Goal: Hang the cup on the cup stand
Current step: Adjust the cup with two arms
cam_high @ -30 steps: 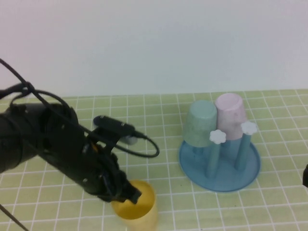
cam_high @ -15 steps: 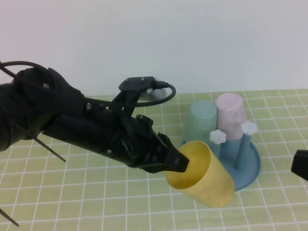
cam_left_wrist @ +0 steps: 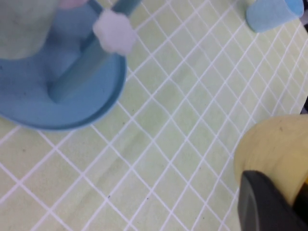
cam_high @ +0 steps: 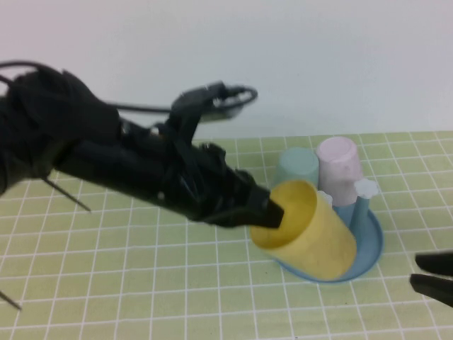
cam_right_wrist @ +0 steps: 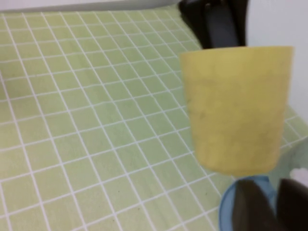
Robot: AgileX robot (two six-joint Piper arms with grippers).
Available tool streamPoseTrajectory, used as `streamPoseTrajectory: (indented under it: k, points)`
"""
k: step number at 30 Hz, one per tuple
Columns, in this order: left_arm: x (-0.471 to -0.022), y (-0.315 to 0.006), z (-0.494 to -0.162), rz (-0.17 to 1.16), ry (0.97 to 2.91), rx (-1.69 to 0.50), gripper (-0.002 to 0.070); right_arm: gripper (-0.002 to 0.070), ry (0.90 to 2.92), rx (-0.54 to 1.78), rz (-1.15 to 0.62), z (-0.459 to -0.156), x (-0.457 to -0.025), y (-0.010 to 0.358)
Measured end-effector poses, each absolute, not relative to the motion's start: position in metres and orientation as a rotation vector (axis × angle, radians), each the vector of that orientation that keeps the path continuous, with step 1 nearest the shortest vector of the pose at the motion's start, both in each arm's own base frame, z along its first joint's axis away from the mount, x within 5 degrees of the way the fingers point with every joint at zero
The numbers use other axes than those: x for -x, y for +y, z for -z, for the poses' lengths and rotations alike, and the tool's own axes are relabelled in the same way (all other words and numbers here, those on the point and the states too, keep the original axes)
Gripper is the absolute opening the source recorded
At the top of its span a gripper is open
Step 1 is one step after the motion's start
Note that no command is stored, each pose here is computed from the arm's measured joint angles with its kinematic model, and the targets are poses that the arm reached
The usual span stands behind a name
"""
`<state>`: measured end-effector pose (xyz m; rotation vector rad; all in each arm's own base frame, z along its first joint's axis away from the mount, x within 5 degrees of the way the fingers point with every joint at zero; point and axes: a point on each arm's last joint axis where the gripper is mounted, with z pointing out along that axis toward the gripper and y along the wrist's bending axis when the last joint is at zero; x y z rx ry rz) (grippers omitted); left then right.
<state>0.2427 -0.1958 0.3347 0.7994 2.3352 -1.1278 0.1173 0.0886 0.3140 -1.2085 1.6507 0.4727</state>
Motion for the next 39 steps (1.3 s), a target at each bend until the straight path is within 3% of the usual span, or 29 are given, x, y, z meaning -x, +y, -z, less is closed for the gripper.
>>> streamPoseTrajectory:
  k: [6, 10, 15, 28, 34, 37, 39]
  points:
    - [-0.247, -0.186, -0.356, 1.057, 2.395, -0.793, 0.0000, 0.0480, 1.694, 1.343, -0.413, -0.336, -0.143, 0.105]
    - [-0.243, -0.184, -0.358, 1.050, 2.452, -0.827, 0.0000, 0.0582, 1.732, 1.436, -0.409, -0.336, -0.163, 0.124]
    - [-0.240, -0.183, -0.358, 1.057, 2.469, -0.857, 0.0011, 0.0604, 1.752, 1.515, -0.460, -0.327, -0.176, 0.145]
    - [-0.239, -0.187, -0.362, 1.144, 2.431, -0.848, 0.0000, 0.0608, 1.772, 1.486, -0.562, -0.317, -0.187, 0.158]
    - [-0.239, -0.187, -0.362, 1.123, 2.386, -0.912, 0.0004, 0.0526, 1.778, 1.478, -0.567, -0.315, -0.191, 0.161]
    - [-0.239, -0.187, -0.362, 1.091, 2.320, -1.000, 0.0058, 0.0506, 1.775, 1.475, -0.562, -0.315, -0.192, 0.161]
    - [-0.239, -0.187, -0.362, 1.071, 2.281, -1.054, 0.0147, 0.0505, 1.775, 1.479, -0.559, -0.314, -0.192, 0.161]
